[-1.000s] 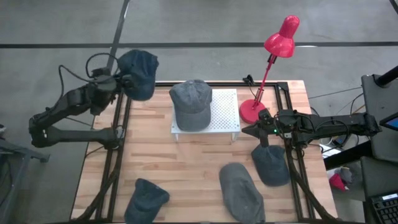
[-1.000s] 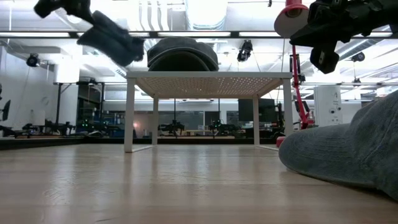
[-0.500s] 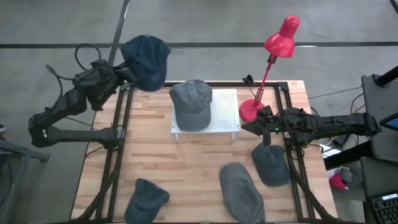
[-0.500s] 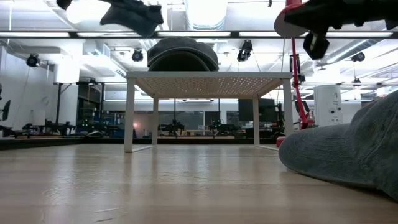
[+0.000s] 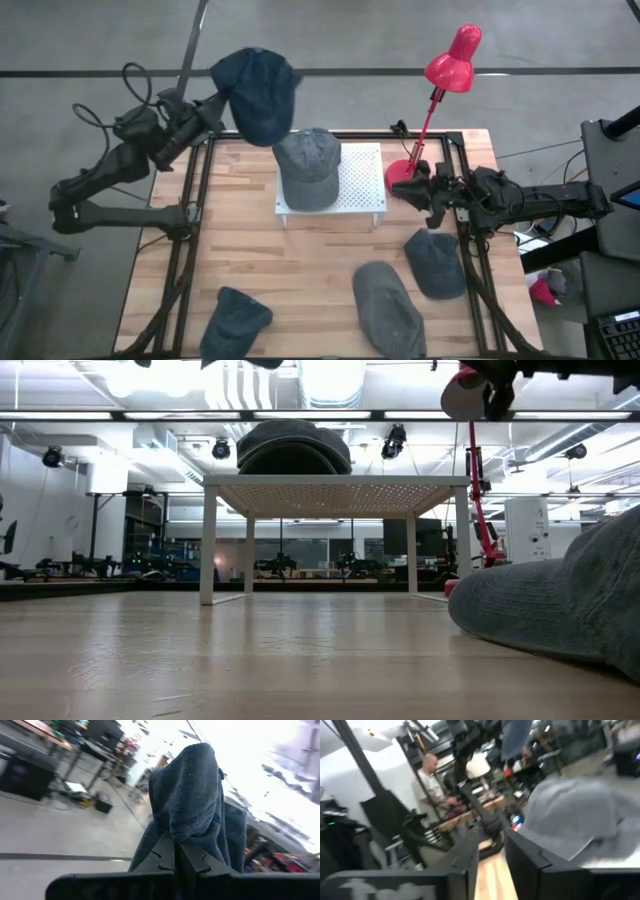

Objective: Pick & Place hat
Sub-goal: Put the top left blue cap on the shelf

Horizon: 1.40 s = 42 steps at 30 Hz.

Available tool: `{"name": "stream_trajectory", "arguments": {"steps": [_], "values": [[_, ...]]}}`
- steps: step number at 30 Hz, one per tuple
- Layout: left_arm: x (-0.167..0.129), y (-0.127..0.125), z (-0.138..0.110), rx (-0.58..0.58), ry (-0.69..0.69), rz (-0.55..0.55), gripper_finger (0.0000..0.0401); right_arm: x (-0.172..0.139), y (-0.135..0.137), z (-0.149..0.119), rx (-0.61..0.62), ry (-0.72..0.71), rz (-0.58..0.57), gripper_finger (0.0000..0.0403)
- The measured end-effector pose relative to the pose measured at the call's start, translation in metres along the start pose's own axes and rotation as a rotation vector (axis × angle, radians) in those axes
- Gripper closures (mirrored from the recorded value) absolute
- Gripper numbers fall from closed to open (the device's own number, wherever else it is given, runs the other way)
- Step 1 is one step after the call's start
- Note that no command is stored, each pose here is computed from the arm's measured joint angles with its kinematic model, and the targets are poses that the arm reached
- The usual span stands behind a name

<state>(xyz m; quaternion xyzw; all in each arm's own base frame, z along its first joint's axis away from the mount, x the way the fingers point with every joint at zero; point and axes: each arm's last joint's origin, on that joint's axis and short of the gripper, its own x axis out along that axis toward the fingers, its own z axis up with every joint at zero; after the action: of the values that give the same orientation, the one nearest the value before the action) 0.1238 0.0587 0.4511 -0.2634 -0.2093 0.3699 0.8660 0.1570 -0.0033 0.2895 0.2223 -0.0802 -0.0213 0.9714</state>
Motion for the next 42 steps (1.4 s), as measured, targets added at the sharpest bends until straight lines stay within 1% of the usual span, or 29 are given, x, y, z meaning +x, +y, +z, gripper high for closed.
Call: {"name": "stream_trajectory", "arguments": {"steps": [5,11,16,19,24,29,33,38,42], "values": [[0.015,-0.006,-0.01,-0.016,0.038,-0.067,0.0401,0.01,0.007,0.019,-0.126,-0.057,-0.041,0.0253],[0.035,-0.014,-0.024,-0.042,0.085,-0.149,0.0401,0.037,0.015,0.045,-0.272,-0.096,-0.127,0.0199],[0.047,-0.019,-0.034,-0.067,0.109,-0.205,0.0401,0.063,0.015,0.063,-0.368,-0.062,-0.229,0.0171],[0.051,-0.02,-0.038,-0.069,0.128,-0.219,0.0401,0.078,0.014,0.075,-0.387,-0.028,-0.268,0.0155],[0.053,-0.02,-0.04,-0.068,0.146,-0.235,0.0401,0.098,0.014,0.096,-0.453,0.026,-0.32,0.0132],[0.051,-0.021,-0.039,-0.07,0.162,-0.271,0.0401,0.117,0.017,0.114,-0.545,0.063,-0.343,0.0116],[0.049,-0.022,-0.038,-0.061,0.172,-0.294,0.0401,0.129,0.02,0.128,-0.564,0.076,-0.353,0.0105],[0.045,-0.02,-0.037,-0.037,0.202,-0.301,0.0401,0.135,0.027,0.144,-0.572,0.116,-0.359,0.0092],[0.041,-0.02,-0.035,-0.023,0.204,-0.306,0.0401,0.137,0.033,0.153,-0.536,0.134,-0.32,0.0084]]}}
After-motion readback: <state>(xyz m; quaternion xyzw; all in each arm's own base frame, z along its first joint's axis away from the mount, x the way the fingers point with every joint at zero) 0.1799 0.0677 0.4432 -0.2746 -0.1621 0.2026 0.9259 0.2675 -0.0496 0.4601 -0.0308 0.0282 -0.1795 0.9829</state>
